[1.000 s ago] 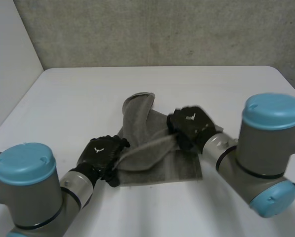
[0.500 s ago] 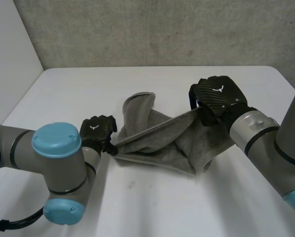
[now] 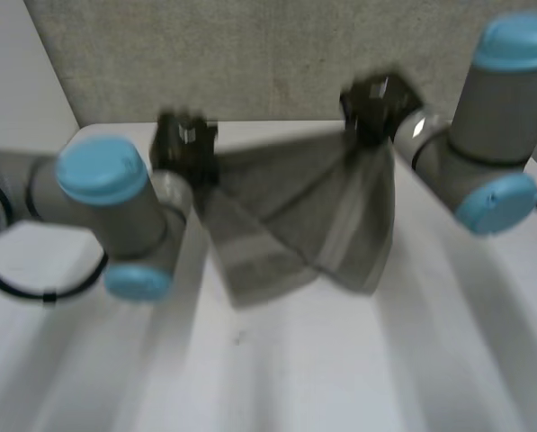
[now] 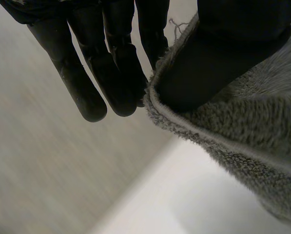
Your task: Fold the towel.
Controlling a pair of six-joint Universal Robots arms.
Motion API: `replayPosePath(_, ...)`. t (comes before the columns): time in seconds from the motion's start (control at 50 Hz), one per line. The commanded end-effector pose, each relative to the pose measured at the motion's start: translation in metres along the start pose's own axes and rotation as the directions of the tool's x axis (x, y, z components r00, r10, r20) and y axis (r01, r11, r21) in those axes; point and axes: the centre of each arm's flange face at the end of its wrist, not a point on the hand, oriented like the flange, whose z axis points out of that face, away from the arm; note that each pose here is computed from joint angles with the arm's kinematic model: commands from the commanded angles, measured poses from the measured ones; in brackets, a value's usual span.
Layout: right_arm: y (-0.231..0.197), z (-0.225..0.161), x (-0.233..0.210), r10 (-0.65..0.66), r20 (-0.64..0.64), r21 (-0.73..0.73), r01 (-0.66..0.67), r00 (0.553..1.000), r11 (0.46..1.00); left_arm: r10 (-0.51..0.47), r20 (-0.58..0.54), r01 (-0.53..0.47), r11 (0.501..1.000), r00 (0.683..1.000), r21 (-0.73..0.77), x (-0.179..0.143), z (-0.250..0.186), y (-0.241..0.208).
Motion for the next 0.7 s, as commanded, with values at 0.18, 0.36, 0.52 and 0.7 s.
replayPosePath(0.18,-0.096,-0.028,0.056,0.176,-0.128,0.45,-0.101,0.976,0.887,-0.278,0.016,0.247,0.877,0.96,0.412,-0.078,-0.011,-0.135)
replayPosePath(0.36,-0.01,-0.059,0.003,0.07,0.086,-0.062,-0.065,0.994,0.996,-0.238,-0.084,0.231,0.97,0.968,-0.079,-0.034,-0.067,-0.023)
replayPosePath(0.52,0.067,-0.096,-0.026,0.093,0.245,-0.415,0.018,0.965,0.91,-0.257,-0.199,0.168,0.911,0.946,-0.377,0.005,-0.132,0.043)
replayPosePath(0.7,0.102,-0.095,-0.04,0.152,0.169,-0.357,-0.083,0.974,0.93,-0.284,-0.283,0.167,0.911,0.916,-0.376,0.022,-0.146,0.042)
